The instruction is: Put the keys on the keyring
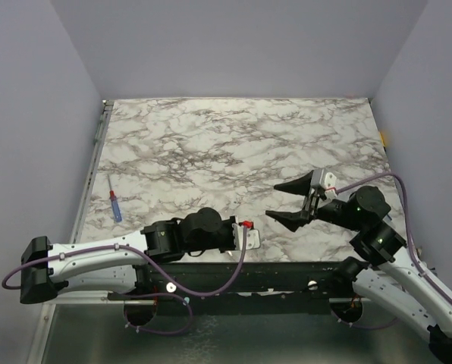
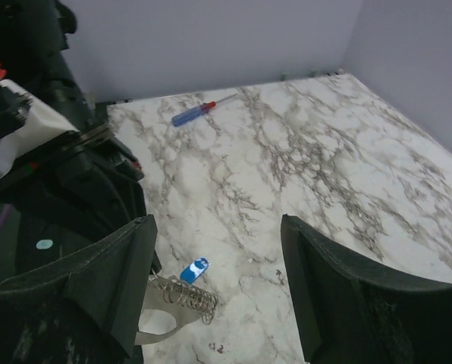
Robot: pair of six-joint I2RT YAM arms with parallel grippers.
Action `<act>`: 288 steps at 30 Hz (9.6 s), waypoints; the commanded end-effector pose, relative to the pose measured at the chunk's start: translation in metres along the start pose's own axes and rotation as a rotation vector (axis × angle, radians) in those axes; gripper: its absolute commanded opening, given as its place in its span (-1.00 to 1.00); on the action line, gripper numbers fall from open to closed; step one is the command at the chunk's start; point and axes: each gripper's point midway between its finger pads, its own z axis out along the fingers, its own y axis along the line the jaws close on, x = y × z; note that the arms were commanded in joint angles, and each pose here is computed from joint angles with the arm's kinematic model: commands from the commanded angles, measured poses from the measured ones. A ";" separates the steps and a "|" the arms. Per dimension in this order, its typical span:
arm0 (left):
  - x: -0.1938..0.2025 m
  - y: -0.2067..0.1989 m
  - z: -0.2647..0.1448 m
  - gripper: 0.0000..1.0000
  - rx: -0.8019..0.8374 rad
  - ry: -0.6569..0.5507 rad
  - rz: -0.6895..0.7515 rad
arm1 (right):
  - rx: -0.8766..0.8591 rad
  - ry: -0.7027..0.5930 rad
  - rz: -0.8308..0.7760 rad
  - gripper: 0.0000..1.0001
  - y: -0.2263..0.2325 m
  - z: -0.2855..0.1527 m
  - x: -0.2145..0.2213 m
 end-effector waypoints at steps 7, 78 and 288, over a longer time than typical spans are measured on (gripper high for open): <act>-0.009 0.000 -0.016 -1.00 0.037 -0.024 0.051 | -0.341 0.087 -0.071 0.36 0.047 0.002 0.027; 0.089 0.159 -0.124 -1.00 -0.853 0.310 -0.164 | 0.508 1.059 0.938 -0.36 0.070 0.082 0.282; -0.028 0.037 -0.035 -1.00 0.066 -0.268 -0.151 | -0.337 0.348 -0.263 -0.95 0.050 0.034 0.086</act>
